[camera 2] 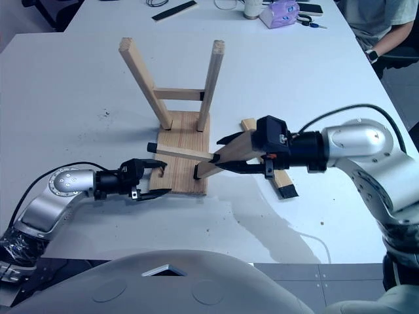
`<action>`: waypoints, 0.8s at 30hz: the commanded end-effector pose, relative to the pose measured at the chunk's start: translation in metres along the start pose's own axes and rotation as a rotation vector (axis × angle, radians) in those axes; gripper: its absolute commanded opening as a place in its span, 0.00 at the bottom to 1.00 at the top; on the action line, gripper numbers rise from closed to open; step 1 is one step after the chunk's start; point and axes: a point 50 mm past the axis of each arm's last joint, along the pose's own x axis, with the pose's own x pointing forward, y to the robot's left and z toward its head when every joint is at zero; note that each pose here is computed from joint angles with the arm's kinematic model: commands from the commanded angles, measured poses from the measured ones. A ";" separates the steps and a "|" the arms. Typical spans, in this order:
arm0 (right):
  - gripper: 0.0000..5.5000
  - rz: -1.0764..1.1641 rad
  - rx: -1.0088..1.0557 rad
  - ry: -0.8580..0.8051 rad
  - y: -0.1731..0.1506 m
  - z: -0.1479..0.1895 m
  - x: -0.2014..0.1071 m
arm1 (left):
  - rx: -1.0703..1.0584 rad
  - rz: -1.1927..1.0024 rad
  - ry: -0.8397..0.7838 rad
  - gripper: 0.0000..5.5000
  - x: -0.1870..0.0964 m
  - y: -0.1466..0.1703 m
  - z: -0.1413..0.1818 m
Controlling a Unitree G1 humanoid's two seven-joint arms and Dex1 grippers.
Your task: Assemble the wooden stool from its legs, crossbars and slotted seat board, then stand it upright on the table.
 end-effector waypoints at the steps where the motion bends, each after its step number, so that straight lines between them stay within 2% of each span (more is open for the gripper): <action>1: 0.36 0.034 0.024 0.146 -0.015 -0.014 0.012 | -0.035 0.011 0.000 0.69 0.006 0.000 -0.003; 6: 0.36 0.097 0.007 0.179 -0.029 -0.011 0.024 | -0.057 0.031 -0.024 0.69 0.007 0.002 -0.003; 12: 0.36 0.172 0.088 0.242 -0.046 -0.032 0.050 | -0.053 0.038 -0.038 0.69 0.009 0.003 -0.001; 19: 0.36 0.252 0.157 0.296 -0.027 -0.062 0.068 | -0.041 0.006 -0.022 0.69 0.012 -0.003 -0.003; 24: 0.36 0.181 0.136 0.232 -0.027 -0.052 0.061 | -0.028 0.004 -0.008 0.69 0.010 0.000 -0.004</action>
